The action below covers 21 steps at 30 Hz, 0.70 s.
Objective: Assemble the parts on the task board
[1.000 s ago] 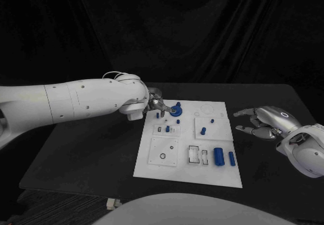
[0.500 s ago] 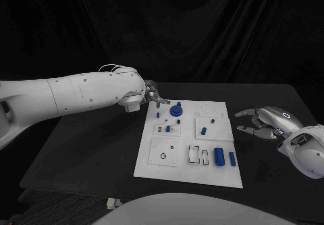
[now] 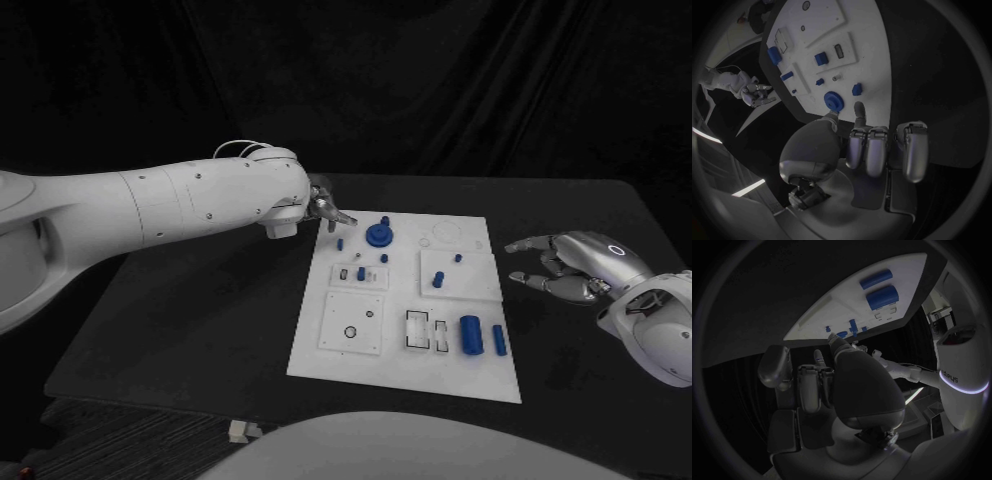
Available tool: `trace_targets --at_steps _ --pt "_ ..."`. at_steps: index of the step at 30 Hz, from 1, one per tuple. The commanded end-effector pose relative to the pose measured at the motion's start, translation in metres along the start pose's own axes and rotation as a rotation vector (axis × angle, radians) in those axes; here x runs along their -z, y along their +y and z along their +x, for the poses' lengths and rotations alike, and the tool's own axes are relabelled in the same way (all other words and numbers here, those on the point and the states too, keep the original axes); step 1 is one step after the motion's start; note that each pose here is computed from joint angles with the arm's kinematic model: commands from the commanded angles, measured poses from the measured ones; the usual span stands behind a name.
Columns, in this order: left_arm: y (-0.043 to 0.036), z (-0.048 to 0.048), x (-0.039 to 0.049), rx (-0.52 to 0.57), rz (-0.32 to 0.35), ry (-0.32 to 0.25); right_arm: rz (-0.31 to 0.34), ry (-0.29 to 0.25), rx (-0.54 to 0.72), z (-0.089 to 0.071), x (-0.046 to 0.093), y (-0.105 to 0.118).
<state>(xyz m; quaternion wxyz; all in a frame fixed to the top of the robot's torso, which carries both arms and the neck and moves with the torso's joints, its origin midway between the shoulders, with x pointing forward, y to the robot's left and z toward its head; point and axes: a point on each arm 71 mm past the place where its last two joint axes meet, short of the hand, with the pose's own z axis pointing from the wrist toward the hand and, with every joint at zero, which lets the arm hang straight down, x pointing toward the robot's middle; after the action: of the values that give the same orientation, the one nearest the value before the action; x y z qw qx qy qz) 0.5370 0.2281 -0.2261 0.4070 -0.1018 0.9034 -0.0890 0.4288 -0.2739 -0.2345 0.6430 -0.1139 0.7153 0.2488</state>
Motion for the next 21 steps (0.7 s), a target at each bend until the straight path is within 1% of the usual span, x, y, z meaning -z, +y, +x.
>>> trace_targets --at_steps 1,11,21 --pt "-0.0005 0.0035 -0.0027 -0.019 0.009 0.018 -0.004 -0.010 0.001 0.000 0.002 0.001" --pt "0.0006 0.0125 -0.0091 -0.027 -0.002 0.049 -0.003 -0.010 0.000 0.000 0.003 0.000" --pt "0.0024 0.0158 -0.0115 -0.029 -0.004 0.061 0.000 -0.009 0.001 0.000 0.003 0.000"
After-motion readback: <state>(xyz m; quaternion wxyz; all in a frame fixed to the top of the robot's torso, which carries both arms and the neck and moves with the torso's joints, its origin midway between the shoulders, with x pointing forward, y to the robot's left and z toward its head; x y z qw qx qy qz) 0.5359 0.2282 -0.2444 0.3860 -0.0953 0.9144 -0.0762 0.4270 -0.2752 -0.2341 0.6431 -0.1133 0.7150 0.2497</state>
